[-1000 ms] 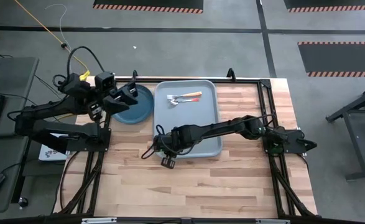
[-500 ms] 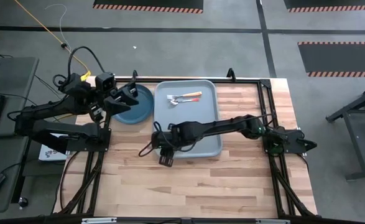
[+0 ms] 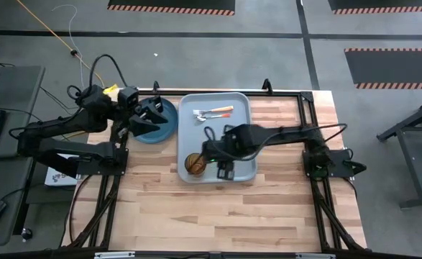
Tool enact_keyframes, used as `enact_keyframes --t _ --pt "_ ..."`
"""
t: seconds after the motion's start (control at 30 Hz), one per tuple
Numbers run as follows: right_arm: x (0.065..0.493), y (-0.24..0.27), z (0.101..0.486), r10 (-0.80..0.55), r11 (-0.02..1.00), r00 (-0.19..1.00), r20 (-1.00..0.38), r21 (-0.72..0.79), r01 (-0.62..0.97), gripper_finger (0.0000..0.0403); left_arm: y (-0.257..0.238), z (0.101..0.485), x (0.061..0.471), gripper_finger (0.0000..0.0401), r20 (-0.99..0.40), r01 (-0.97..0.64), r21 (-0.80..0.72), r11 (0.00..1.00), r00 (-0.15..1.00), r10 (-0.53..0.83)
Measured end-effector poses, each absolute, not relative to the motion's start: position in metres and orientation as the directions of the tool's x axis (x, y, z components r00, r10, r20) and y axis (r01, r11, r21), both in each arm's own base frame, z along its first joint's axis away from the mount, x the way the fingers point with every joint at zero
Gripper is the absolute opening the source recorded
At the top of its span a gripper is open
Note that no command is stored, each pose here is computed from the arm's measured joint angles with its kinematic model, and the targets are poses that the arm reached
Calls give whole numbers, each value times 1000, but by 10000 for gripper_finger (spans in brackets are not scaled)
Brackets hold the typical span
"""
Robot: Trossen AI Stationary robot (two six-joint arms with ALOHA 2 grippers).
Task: Pick and place plate/cup/fork/spoon on tray
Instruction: Put the blue plate on the gray tray
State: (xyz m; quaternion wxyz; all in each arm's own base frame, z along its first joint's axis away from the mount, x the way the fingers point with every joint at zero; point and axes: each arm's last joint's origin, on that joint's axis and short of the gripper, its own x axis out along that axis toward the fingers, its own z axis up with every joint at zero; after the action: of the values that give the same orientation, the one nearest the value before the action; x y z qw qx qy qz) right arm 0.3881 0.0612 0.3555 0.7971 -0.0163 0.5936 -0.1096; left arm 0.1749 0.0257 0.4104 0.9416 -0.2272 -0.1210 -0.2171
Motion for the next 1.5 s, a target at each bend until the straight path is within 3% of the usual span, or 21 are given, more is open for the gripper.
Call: enact_keyframes --t 0.17,0.3,0.37,0.43,0.57,0.7,0.83,0.93,1.1,1.23,1.5 --pt "331 49 360 -223 947 297 -929 -134 291 195 30 402 189 149 291 412 -417 810 905 -310" --pt "267 36 334 -225 863 384 -896 0 506 195 36 389 199 149 192 310 -495 812 950 -245" --pt "236 30 316 -215 797 445 -869 107 595 195 46 378 202 149 75 117 -564 817 993 -90" --pt "212 27 298 -197 730 519 -832 228 644 195 63 367 199 149 -137 -180 -584 792 983 123" --pt "178 22 269 -152 679 641 -752 392 620 195 91 355 182 149 -544 -605 -425 673 765 344" --pt "157 18 249 -144 692 698 -702 433 578 195 101 309 174 149 -863 -801 -267 536 446 238" --pt "145 16 239 -137 716 711 -689 428 552 195 87 256 179 149 -955 -824 -236 516 295 34" --pt "141 16 237 -102 748 714 -692 420 514 195 71 228 186 149 -959 -834 -246 494 283 0" --pt "140 16 237 -91 795 714 -694 382 472 195 56 214 195 149 -937 -829 -250 501 337 91" --pt "140 16 237 -104 798 713 -694 370 476 195 60 206 197 149 -947 -849 -104 518 244 210" --pt "140 14 238 -166 785 712 -682 346 514 195 79 175 205 149 -982 -778 34 627 91 166"
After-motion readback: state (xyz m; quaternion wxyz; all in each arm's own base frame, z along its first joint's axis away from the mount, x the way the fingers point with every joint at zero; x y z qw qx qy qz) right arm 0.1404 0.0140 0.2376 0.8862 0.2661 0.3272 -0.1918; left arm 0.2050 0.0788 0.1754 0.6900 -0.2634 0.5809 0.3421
